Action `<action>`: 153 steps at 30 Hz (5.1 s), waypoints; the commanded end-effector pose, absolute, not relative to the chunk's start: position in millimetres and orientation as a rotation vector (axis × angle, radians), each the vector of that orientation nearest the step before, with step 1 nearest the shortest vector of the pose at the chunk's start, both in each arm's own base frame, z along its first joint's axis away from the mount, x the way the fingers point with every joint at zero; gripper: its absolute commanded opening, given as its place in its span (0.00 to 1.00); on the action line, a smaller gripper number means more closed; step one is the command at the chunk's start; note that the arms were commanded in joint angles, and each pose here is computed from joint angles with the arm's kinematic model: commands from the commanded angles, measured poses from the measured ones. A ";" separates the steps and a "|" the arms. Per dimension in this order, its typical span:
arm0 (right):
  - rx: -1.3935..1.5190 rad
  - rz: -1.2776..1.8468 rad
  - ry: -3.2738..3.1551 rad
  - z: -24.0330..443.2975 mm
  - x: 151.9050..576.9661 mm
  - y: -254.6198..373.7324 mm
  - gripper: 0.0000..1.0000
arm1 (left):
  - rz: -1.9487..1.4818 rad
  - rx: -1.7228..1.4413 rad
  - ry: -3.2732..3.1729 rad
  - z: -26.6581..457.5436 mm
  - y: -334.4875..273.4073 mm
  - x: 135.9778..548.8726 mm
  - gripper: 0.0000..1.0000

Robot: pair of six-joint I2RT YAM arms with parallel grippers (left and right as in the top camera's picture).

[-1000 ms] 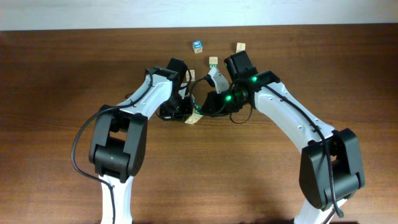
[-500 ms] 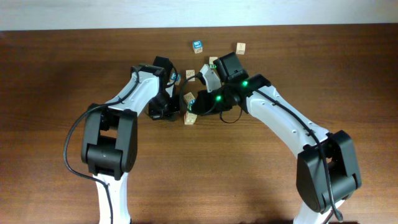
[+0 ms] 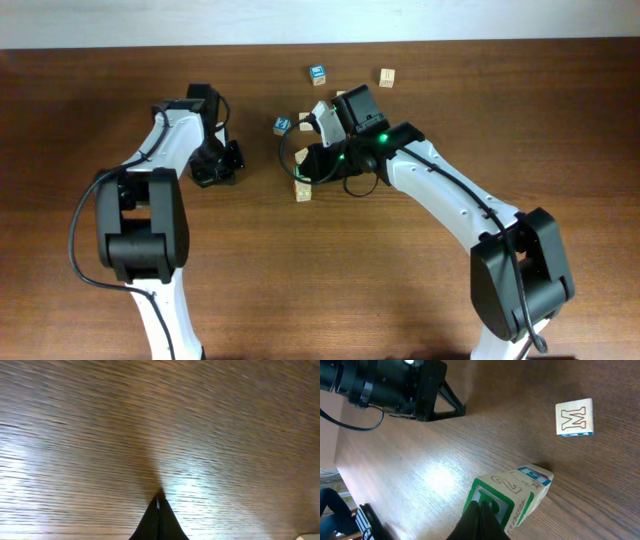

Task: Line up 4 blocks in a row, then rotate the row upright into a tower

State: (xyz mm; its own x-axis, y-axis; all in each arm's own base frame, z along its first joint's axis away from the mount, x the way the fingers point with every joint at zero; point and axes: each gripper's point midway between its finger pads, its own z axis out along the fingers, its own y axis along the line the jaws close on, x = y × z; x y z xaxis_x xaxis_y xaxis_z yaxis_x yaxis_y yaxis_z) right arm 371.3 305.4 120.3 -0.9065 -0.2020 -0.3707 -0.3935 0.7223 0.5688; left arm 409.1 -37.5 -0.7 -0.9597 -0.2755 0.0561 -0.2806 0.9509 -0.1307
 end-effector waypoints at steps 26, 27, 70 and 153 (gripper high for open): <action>-0.558 0.962 2.630 148.4 374.1 330.1 0.29 | 0.044 0.476 -3.079 -5.7 -13.1 408.5 0.00; -0.579 0.959 2.612 153.5 376.0 331.0 0.29 | 0.039 0.475 -3.079 -5.7 -12.5 408.5 0.00; -0.161 -0.053 1.890 451.8 325.8 19.2 0.98 | 0.091 0.055 -3.875 323.7 -10.0 353.9 0.99; -0.158 -0.026 1.638 156.5 245.5 16.9 0.98 | -0.777 -0.135 -4.536 157.0 34.1 243.5 0.99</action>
State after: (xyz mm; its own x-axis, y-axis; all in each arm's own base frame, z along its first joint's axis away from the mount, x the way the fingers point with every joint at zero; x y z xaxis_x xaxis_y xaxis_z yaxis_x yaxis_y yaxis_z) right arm 245.4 16.9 159.4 -0.0639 -0.1150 -0.9913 -0.0846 0.9904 -0.1094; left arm 243.7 33.8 157.9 -0.1078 0.1843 -0.9769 -0.1376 0.9704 0.1982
